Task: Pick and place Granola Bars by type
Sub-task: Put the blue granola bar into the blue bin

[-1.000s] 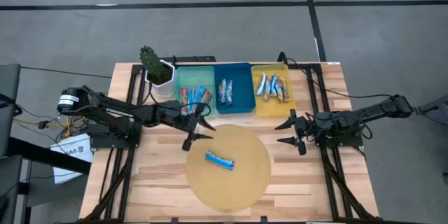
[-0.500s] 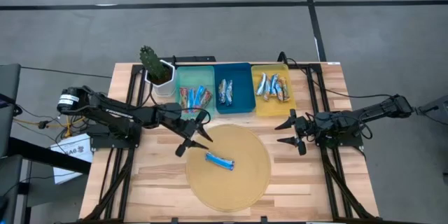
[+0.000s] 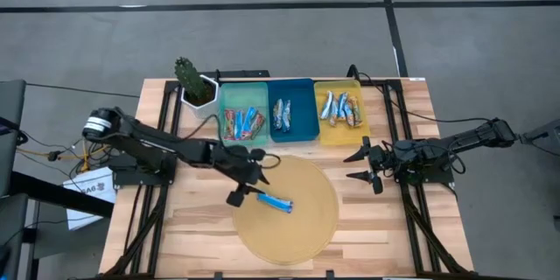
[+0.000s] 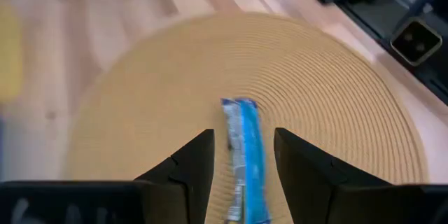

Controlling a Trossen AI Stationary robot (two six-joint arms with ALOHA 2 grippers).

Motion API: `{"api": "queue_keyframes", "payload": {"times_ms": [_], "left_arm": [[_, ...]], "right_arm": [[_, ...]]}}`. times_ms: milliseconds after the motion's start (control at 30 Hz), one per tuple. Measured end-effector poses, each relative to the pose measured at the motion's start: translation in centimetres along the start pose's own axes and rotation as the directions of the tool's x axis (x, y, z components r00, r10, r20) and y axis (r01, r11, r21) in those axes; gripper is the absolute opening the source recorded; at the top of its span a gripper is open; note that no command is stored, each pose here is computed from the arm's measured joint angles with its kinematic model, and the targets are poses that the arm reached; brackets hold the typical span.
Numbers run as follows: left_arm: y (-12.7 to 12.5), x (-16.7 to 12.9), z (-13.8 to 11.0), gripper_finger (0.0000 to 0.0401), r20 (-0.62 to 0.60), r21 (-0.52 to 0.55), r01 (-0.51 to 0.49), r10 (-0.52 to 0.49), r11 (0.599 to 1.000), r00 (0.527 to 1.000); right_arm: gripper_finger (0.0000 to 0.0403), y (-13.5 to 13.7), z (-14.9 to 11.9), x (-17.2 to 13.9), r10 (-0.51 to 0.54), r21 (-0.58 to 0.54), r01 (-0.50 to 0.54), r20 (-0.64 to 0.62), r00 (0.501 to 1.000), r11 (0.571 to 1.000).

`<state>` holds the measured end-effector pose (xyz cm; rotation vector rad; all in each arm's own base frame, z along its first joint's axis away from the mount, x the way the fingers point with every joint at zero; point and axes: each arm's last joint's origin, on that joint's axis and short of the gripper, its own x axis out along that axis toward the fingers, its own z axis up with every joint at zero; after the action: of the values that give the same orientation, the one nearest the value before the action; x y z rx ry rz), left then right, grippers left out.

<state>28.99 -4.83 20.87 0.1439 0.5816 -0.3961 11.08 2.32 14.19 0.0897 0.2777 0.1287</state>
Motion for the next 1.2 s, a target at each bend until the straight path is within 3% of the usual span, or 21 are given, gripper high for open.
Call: {"api": "queue_keyframes", "payload": {"times_ms": [300,467,633,933,1200], "left_arm": [[-1.1,4.4,0.3,0.0141,-0.192,0.034,0.072,-0.064,0.997,0.979],[-1.2,6.1,0.4,0.0147,-0.291,0.069,-0.009,0.028,0.998,0.956],[-1.2,7.0,0.8,0.0176,-0.347,0.074,-0.059,0.081,0.995,0.934],[-2.3,8.4,0.2,0.0248,-0.393,0.027,-0.033,0.041,0.999,0.919],[-2.2,10.0,-1.8,0.0256,-0.471,0.038,-0.053,0.064,0.998,0.880]], "right_arm": [[0.0234,0.0,0.0,0.0,0.000,0.000,0.000,0.000,1.000,1.000],[0.0234,0.0,0.0,0.0,0.000,0.000,0.000,-0.001,1.000,1.000],[0.0234,0.0,0.0,0.0,0.000,0.000,0.000,-0.001,1.000,1.000],[0.0234,0.0,0.0,0.0,0.000,0.000,0.000,0.000,1.000,1.000],[0.0234,0.0,0.0,0.0,0.000,0.000,0.000,0.001,1.000,1.000]]}}
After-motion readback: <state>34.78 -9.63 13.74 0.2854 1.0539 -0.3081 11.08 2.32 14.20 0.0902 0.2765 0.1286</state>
